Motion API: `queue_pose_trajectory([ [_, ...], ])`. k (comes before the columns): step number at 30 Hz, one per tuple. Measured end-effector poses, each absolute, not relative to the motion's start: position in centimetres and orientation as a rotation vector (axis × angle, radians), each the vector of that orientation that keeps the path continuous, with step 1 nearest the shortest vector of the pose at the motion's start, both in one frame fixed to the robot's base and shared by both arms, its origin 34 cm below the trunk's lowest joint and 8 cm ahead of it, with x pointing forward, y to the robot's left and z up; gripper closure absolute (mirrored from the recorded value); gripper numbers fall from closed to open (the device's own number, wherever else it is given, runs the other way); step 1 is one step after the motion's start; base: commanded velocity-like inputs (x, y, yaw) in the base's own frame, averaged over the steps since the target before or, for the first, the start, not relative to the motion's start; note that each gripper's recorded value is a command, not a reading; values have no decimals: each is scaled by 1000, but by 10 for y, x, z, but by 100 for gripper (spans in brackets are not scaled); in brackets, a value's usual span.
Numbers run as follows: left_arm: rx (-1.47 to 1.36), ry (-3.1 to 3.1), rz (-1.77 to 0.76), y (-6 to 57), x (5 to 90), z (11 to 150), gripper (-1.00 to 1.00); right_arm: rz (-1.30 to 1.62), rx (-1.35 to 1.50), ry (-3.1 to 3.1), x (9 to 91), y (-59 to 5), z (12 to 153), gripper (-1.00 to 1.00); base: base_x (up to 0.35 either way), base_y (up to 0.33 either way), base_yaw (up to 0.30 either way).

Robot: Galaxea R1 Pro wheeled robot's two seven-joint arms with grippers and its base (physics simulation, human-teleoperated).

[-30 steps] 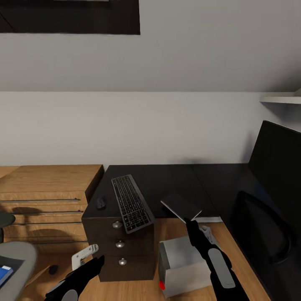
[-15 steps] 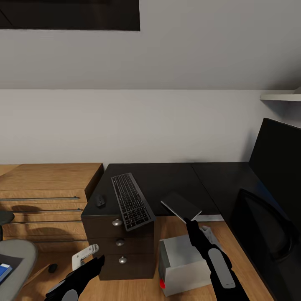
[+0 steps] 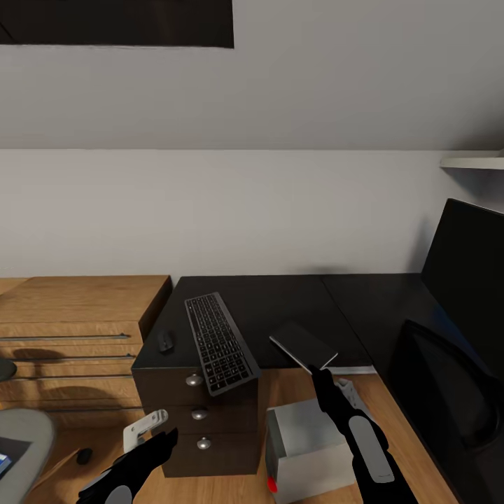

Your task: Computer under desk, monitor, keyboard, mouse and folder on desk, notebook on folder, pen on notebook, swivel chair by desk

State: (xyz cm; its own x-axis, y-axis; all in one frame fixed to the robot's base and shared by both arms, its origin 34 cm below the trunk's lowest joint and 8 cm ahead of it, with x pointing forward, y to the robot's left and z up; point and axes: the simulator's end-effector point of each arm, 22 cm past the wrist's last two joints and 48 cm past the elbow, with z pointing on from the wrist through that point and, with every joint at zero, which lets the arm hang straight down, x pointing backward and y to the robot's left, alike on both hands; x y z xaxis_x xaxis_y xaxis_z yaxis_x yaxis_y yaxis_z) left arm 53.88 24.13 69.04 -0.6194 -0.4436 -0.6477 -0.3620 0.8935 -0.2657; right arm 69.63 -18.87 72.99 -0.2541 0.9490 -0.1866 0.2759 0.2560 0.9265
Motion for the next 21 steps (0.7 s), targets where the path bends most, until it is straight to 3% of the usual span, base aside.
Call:
queue_pose_trajectory([
  [1,-574,2300,-140,241,539,690,-100,1030,1139,1708,696,-189,729,100,6,0,0],
  [2,-574,2300,-140,241,539,690,-100,1030,1140,1708,696,-189,729,-100,5,0,0],
  [16,-575,2300,-138,242,539,690,-100,1030,1142,1710,696,-189,728,-100,-2,0,0],
  [21,-575,2300,-138,242,539,690,-100,1030,1143,1710,696,-189,727,-100,-203,0,0],
])
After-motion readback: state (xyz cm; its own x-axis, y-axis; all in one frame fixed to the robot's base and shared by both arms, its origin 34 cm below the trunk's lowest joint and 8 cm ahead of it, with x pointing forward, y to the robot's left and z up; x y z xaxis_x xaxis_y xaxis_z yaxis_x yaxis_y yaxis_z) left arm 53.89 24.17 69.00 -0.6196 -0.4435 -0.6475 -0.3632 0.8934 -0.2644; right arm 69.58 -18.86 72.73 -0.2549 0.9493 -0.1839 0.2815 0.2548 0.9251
